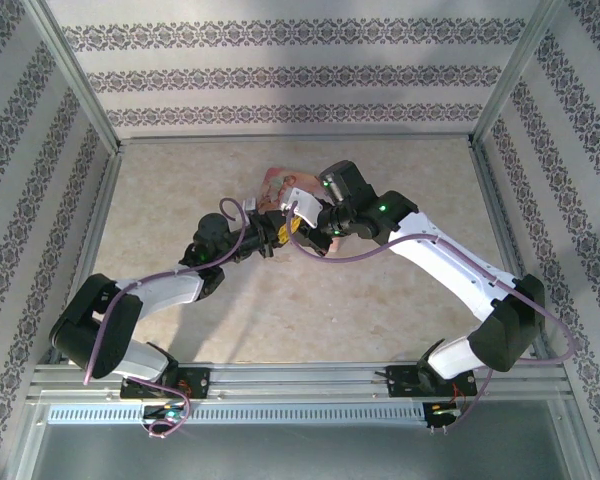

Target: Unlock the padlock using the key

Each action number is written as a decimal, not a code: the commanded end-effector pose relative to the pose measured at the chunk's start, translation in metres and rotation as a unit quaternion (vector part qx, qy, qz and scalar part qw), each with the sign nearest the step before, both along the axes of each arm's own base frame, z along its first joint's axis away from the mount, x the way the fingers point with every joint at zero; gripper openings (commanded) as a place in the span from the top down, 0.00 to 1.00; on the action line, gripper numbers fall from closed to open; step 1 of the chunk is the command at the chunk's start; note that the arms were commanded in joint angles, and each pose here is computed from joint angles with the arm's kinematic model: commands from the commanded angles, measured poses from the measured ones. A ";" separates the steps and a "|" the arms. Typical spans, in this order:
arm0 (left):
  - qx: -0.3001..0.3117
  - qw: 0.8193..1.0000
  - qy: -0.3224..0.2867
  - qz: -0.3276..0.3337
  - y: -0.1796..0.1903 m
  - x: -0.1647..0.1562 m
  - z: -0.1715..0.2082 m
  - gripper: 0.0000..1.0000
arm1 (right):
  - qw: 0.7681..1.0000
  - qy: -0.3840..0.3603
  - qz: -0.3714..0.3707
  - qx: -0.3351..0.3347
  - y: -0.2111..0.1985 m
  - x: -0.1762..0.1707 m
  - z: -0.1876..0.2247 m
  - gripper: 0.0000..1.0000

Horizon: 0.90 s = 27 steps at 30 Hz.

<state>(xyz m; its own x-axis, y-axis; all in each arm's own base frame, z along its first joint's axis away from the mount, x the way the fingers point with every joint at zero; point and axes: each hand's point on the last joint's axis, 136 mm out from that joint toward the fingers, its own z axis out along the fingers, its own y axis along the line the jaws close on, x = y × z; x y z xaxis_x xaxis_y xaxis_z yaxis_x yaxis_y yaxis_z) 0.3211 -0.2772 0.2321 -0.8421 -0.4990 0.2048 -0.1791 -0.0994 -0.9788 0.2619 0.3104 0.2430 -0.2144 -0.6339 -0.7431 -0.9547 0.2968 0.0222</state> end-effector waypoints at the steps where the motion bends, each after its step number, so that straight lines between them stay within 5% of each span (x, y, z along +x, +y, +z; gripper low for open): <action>1: 0.007 1.000 -0.020 -0.003 -0.001 -0.007 0.008 0.91 | 1.000 -0.014 0.006 0.012 0.004 -0.003 0.011 1.00; 5: 0.018 1.000 -0.024 0.003 0.001 -0.008 0.007 1.00 | 1.000 -0.016 0.002 0.012 0.003 -0.002 0.013 1.00; 12: 0.040 0.998 -0.049 0.022 0.009 -0.005 0.010 1.00 | 0.999 -0.025 -0.002 0.020 0.002 -0.003 0.021 1.00; 17: 0.090 0.988 -0.116 0.057 0.020 0.000 0.025 1.00 | 0.999 -0.010 -0.031 0.040 -0.007 -0.001 0.030 0.82; 22: 0.167 0.945 -0.258 0.109 0.037 0.002 0.060 1.00 | 0.986 0.039 -0.095 0.130 -0.016 0.000 0.054 0.57; 27: 0.205 0.900 -0.361 0.134 0.044 0.000 0.089 1.00 | 0.944 0.104 -0.156 0.273 -0.031 0.008 0.080 0.38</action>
